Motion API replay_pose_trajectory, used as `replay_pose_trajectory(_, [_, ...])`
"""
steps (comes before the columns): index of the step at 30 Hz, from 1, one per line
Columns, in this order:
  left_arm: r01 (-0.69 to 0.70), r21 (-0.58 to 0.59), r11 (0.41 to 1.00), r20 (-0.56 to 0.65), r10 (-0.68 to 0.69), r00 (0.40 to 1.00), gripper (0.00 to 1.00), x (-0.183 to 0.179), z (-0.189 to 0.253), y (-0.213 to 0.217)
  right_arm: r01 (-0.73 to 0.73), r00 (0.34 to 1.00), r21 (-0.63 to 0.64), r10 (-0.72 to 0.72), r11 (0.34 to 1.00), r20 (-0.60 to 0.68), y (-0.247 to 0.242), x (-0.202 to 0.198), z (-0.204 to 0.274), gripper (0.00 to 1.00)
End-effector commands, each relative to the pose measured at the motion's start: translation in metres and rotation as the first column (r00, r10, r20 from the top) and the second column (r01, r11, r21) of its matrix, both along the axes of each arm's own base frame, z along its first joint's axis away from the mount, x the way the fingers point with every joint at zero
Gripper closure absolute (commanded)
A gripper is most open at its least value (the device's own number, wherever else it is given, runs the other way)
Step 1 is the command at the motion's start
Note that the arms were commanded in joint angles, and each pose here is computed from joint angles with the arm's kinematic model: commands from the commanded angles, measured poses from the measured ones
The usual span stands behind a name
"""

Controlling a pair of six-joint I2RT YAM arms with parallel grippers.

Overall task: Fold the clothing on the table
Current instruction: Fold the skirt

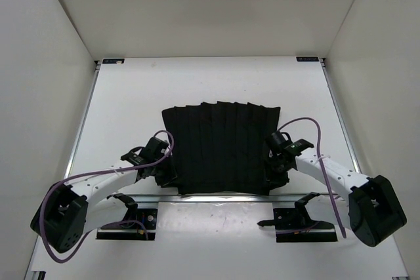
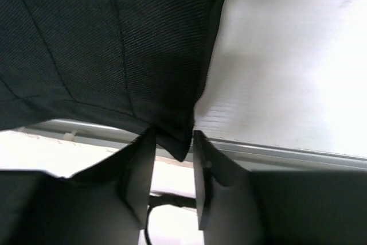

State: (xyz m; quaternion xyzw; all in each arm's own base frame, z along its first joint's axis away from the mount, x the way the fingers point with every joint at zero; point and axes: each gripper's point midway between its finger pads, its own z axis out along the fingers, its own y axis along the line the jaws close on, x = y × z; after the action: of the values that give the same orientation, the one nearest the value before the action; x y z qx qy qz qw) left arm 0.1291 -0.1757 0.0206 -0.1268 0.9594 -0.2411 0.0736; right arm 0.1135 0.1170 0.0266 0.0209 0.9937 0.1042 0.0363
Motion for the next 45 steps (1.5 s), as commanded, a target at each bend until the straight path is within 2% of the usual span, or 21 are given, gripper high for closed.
replay_pose_trajectory(1, [-0.031,-0.040,0.999,0.023,0.031,0.999,0.79,0.005,0.000,-0.004,0.006,1.000,0.081,-0.005,0.997,-0.003,0.012,-0.002,-0.003,0.76])
replay_pose_trajectory(3, [-0.040,-0.057,0.998,0.037,0.042,0.998,1.00,0.010,0.003,-0.004,-0.003,1.000,0.108,0.003,0.994,-0.003,0.017,0.001,-0.005,1.00])
replay_pose_trajectory(10, [-0.097,-0.101,0.990,0.149,0.112,0.982,1.00,0.056,0.060,0.014,-0.030,0.985,0.149,0.004,0.988,0.171,0.024,0.048,0.051,1.00])
replay_pose_trajectory(15, [-0.064,-0.112,0.992,0.111,0.077,0.991,1.00,0.029,0.057,0.011,-0.017,0.993,0.182,-0.005,0.983,0.120,0.022,0.023,0.050,1.00])
replay_pose_trajectory(19, [-0.067,-0.198,0.978,0.025,0.074,0.997,1.00,-0.015,0.043,0.004,-0.032,0.998,0.235,0.017,0.972,0.066,0.030,-0.014,0.043,1.00])
replay_pose_trajectory(23, [-0.133,-0.302,0.944,0.057,0.157,0.986,1.00,-0.003,0.067,0.003,-0.009,0.997,0.319,-0.016,0.948,0.075,0.036,-0.013,0.065,1.00])
replay_pose_trajectory(25, [-0.116,-0.356,0.927,0.110,0.165,0.980,1.00,0.026,0.101,-0.003,-0.058,0.987,0.342,0.004,0.938,0.159,0.038,0.019,0.096,1.00])
replay_pose_trajectory(26, [-0.108,-0.367,0.924,0.127,0.165,0.978,1.00,0.037,0.111,-0.003,-0.032,0.984,0.355,-0.032,0.934,0.174,0.032,0.036,0.104,1.00])
replay_pose_trajectory(28, [-0.087,-0.346,0.934,0.171,0.154,0.973,1.00,0.089,0.144,-0.008,-0.066,0.964,0.350,-0.031,0.935,0.265,0.031,0.100,0.137,1.00])
replay_pose_trajectory(29, [-0.056,-0.352,0.934,0.267,0.158,0.951,0.99,0.119,0.178,-0.007,-0.049,0.953,0.333,-0.055,0.941,0.298,0.023,0.125,0.145,1.00])
replay_pose_trajectory(31, [-0.118,-0.294,0.949,0.246,0.194,0.950,0.75,0.179,0.170,0.001,-0.052,0.929,0.300,-0.064,0.952,0.364,0.017,0.196,0.165,1.00])
replay_pose_trajectory(32, [-0.129,-0.312,0.941,0.250,0.212,0.945,0.65,0.210,0.172,0.002,-0.027,0.924,0.311,-0.095,0.950,0.371,0.011,0.227,0.167,0.90])
replay_pose_trajectory(33, [-0.149,-0.347,0.926,0.239,0.240,0.941,0.64,0.229,0.172,0.007,-0.008,0.906,0.320,-0.129,0.948,0.404,0.002,0.249,0.170,0.85])
replay_pose_trajectory(35, [-0.181,-0.435,0.882,0.269,0.319,0.909,0.63,0.288,0.165,0.015,0.047,0.880,0.316,-0.189,0.947,0.435,-0.009,0.295,0.165,0.58])
replay_pose_trajectory(36, [-0.193,-0.497,0.846,0.248,0.351,0.903,0.51,0.305,0.157,0.016,0.079,0.872,0.313,-0.218,0.947,0.439,-0.017,0.304,0.164,0.47])
replay_pose_trajectory(37, [-0.189,-0.529,0.827,0.242,0.361,0.901,0.50,0.310,0.157,0.014,0.121,0.873,0.319,-0.253,0.940,0.417,-0.023,0.310,0.155,0.43])
replay_pose_trajectory(38, [-0.195,-0.579,0.791,0.191,0.364,0.911,0.52,0.309,0.149,0.011,0.127,0.873,0.324,-0.261,0.938,0.413,-0.024,0.309,0.152,0.42])
replay_pose_trajectory(40, [-0.177,-0.657,0.733,0.172,0.374,0.911,0.56,0.299,0.152,0.004,0.123,0.875,0.319,-0.254,0.940,0.413,-0.026,0.300,0.141,0.42])
replay_pose_trajectory(42, [-0.233,-0.642,0.730,0.137,0.409,0.902,0.54,0.277,0.128,0.011,0.143,0.870,0.298,-0.263,0.944,0.417,-0.033,0.287,0.125,0.41])
replay_pose_trajectory(43, [-0.243,-0.626,0.741,0.163,0.429,0.888,0.51,0.273,0.130,0.018,0.162,0.873,0.304,-0.280,0.939,0.399,-0.037,0.277,0.114,0.41])
replay_pose_trajectory(45, [-0.293,-0.572,0.766,0.138,0.443,0.886,0.50,0.254,0.111,0.026,0.174,0.898,0.330,-0.287,0.928,0.334,-0.032,0.253,0.090,0.41])
